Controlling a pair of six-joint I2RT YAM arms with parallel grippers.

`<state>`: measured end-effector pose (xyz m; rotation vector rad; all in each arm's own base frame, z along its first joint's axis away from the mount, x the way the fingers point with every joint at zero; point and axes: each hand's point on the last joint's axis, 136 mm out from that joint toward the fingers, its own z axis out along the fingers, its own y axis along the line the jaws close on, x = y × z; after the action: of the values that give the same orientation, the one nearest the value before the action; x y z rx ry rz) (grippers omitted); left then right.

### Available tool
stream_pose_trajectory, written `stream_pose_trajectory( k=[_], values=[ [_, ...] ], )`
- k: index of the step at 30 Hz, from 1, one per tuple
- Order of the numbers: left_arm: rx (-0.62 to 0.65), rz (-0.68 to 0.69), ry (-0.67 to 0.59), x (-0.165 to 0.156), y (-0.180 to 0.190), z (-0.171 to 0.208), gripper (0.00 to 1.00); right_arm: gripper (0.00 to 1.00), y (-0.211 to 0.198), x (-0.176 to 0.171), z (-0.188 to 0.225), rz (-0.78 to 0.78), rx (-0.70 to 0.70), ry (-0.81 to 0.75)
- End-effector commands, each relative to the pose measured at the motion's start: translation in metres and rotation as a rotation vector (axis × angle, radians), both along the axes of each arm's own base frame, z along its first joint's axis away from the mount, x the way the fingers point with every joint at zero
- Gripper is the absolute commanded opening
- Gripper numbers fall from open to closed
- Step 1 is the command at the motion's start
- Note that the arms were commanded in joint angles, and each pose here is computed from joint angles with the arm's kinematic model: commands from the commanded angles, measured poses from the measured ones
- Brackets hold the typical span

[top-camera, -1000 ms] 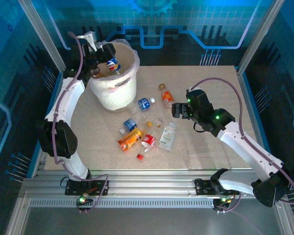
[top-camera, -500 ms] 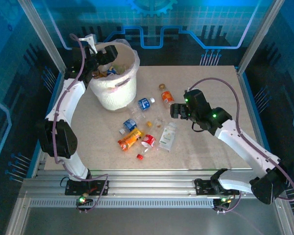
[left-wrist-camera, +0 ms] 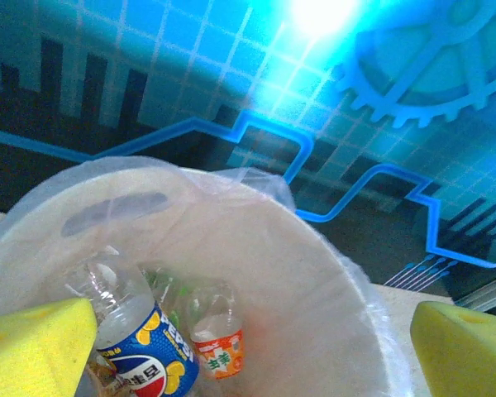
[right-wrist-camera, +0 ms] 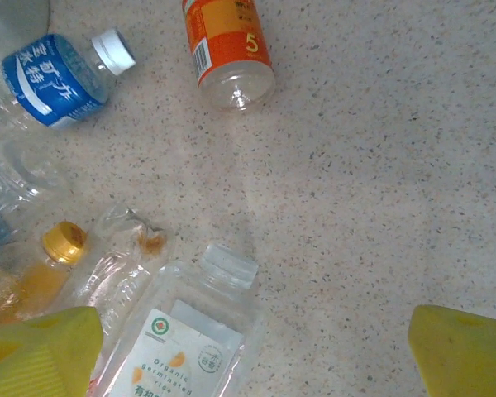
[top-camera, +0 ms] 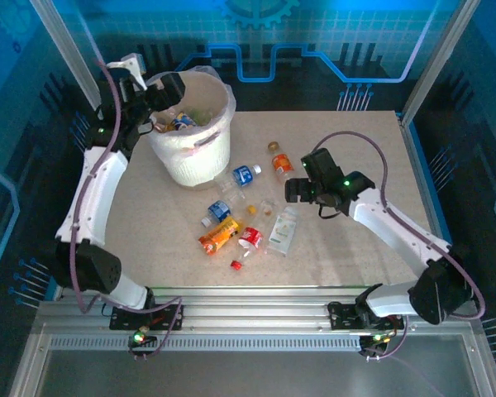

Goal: Put the plastic bottles in the bin

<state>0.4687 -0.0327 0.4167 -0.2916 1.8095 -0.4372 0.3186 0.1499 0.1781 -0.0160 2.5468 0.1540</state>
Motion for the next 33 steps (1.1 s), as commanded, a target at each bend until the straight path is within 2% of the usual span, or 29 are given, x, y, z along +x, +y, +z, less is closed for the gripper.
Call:
stream_pose_trajectory(
  k=[1,5,9,15,21,33],
  values=[
    [-0.057,-0.013,0.026,-0.031,-0.001,-0.003,0.99,0.95,0.008,0.011,0.001,0.046,0.012,0.026],
    [-0.123,-0.003,0.014,-0.066,-0.002,-0.014,0.99,0.95,0.011,0.031,-0.013,0.075,-0.016,0.073],
    [-0.198,0.014,0.011,-0.098,-0.001,-0.034,0.99,0.99,0.016,0.055,-0.028,0.107,-0.032,0.116],
    [-0.260,0.053,0.068,-0.133,0.002,-0.076,0.99,1.00,0.029,0.095,-0.054,0.160,-0.028,0.181],
    [-0.277,0.104,0.097,-0.151,0.010,-0.104,0.99,1.00,0.040,0.125,-0.084,0.192,-0.038,0.250],
    [-0.254,0.125,0.119,-0.161,0.014,-0.110,0.99,0.99,0.040,0.160,-0.130,0.175,-0.068,0.320]
  ],
)
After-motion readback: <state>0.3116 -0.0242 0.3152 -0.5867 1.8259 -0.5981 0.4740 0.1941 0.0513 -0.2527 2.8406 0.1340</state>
